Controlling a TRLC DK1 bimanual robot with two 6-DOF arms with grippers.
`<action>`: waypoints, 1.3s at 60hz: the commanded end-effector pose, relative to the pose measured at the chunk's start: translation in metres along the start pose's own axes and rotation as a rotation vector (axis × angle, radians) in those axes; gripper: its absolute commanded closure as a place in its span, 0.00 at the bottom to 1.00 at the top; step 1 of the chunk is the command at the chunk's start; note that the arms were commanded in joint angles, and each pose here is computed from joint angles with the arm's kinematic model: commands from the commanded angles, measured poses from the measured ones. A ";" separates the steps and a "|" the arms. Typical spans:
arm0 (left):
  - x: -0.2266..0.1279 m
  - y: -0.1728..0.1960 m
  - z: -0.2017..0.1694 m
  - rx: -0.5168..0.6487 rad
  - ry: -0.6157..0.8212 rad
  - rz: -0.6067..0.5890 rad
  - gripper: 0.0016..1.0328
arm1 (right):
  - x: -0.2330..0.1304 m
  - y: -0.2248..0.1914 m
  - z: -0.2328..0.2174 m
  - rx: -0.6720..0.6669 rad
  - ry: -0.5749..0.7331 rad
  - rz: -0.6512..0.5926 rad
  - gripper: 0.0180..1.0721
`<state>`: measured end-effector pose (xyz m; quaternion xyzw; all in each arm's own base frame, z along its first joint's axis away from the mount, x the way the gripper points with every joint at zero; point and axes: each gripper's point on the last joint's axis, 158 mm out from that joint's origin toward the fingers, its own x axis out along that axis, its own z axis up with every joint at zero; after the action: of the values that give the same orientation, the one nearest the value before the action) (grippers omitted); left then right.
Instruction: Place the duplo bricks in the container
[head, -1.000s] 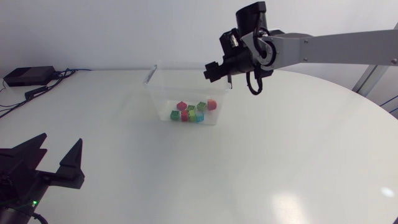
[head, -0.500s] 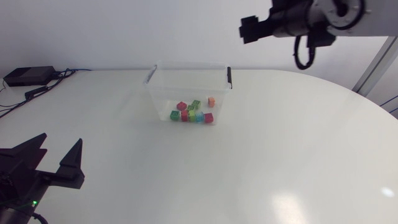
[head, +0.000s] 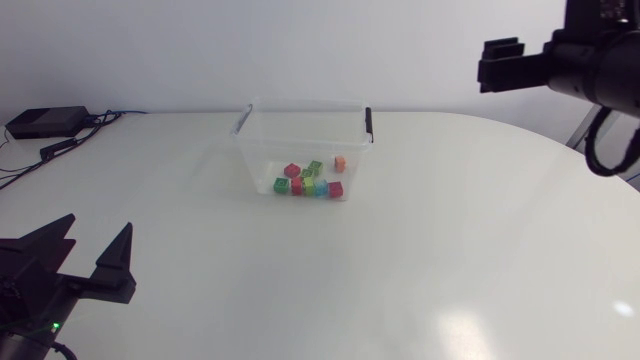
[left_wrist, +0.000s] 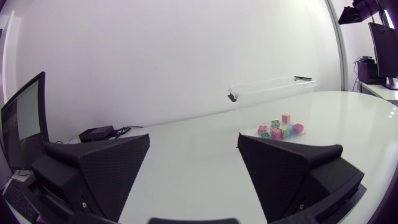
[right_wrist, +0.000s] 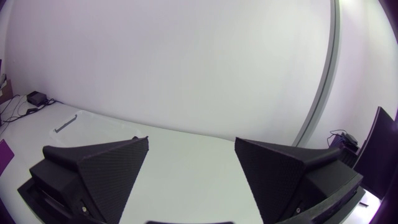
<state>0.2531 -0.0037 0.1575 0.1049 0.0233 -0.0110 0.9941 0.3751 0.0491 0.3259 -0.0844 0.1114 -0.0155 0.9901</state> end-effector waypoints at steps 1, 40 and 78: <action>0.000 -0.001 -0.004 0.008 0.001 -0.002 0.04 | -0.012 -0.009 -0.014 0.025 0.000 -0.025 0.05; 0.000 -0.001 -0.005 -0.028 0.003 -0.002 0.04 | -0.095 -0.033 -0.112 0.065 -0.119 -0.037 0.05; 0.001 -0.001 -0.007 -0.172 0.010 -0.002 0.04 | -0.081 -0.024 -0.185 0.149 -0.155 0.012 0.05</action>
<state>0.2532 -0.0038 0.1574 0.0390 0.0241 -0.0096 0.9989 0.2534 0.0009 0.1815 -0.0266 0.0357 -0.0089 0.9990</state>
